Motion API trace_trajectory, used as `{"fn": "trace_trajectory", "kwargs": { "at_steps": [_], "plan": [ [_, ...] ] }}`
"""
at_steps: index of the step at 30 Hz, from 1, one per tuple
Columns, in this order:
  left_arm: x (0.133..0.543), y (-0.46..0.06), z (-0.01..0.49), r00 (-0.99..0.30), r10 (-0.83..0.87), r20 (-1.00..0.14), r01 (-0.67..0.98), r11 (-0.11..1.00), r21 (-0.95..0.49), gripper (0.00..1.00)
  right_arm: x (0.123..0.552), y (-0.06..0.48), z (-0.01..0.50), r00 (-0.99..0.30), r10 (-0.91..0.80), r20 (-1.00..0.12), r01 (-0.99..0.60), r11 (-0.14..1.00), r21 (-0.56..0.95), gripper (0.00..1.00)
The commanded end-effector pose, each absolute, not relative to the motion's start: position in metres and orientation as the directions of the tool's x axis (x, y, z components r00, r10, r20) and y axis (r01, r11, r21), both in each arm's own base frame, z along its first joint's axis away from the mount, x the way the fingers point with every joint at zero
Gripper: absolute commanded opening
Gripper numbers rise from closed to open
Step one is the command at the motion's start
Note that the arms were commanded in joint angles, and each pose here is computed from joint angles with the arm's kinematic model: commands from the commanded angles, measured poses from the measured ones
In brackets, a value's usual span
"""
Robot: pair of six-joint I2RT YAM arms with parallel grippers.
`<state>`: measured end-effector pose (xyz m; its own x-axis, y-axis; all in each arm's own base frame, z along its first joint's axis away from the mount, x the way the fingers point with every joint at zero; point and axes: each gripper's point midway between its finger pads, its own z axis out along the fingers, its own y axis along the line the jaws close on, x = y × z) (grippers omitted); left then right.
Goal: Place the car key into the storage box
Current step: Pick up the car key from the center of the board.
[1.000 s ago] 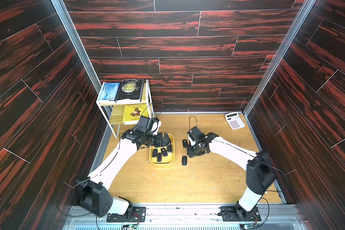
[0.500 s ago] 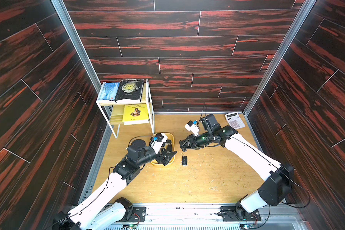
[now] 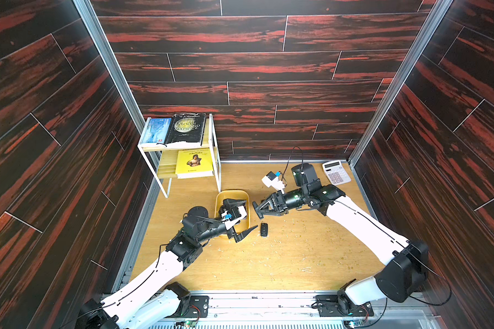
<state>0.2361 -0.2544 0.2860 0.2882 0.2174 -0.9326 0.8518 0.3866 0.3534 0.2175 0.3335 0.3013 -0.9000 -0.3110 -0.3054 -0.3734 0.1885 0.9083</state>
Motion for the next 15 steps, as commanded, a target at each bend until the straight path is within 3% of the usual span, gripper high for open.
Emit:
{"fn": "trace_trajectory", "kwargs": {
  "at_steps": [1, 15],
  "plan": [
    [0.229, -0.259, 0.309, 0.361, 0.173, -0.916, 0.844, 0.356, 0.4, 1.0, 0.212, 0.333, 0.31, -0.888, -0.327, -0.324, -0.383, 0.135, 0.914, 0.39],
    [0.23, -0.277, 0.311, 0.341, 0.17, -0.924, 0.874, 0.306, 0.379, 0.99, 0.214, 0.335, 0.305, -0.89, -0.327, -0.316, -0.375, 0.133, 0.917, 0.39]
  ]
}}
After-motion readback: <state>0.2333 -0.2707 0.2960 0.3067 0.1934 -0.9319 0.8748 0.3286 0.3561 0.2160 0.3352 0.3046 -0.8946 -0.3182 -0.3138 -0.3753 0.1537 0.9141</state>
